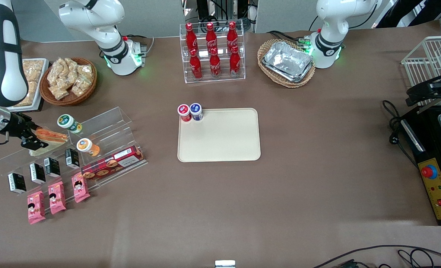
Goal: Place sandwich on tray
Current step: 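Lower the right gripper and close it on the triangular sandwich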
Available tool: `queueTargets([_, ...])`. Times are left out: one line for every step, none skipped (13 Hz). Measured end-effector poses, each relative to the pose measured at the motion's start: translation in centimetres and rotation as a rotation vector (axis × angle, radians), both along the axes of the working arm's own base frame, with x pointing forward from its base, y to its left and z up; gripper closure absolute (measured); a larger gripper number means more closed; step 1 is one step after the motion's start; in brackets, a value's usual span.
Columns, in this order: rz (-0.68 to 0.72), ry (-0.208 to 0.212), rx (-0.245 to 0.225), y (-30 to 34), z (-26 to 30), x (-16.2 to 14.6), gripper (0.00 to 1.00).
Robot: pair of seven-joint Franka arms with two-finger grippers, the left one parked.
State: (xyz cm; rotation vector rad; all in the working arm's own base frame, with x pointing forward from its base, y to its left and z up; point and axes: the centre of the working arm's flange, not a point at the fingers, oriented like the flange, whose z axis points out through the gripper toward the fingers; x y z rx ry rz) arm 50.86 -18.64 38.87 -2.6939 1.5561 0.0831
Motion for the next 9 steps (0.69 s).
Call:
queueTargets([0.012, -0.001, 0.000, -0.2, 0.0, -0.1, 0.17])
queueTargets([0.022, -0.003, -0.001, -0.6, 0.0, -0.2, 0.19])
queueTargets([0.035, -0.005, -0.001, -1.0, 0.0, -0.3, 0.23])
queueTargets([0.049, -0.007, -0.001, -1.2, 0.0, -0.4, 0.35])
queueTargets([0.064, -0.009, -0.001, -1.3, 0.1, -0.4, 0.48])
queueTargets([0.077, -0.011, -0.001, -1.4, 0.1, -0.4, 0.49])
queueTargets([0.093, -0.014, -0.002, -1.6, 0.2, -0.4, 0.53])
queueTargets([0.112, -0.019, -0.004, -1.8, 0.3, -0.4, 0.61])
queueTargets([0.134, -0.029, -0.007, -2.0, 0.7, -0.3, 0.62])
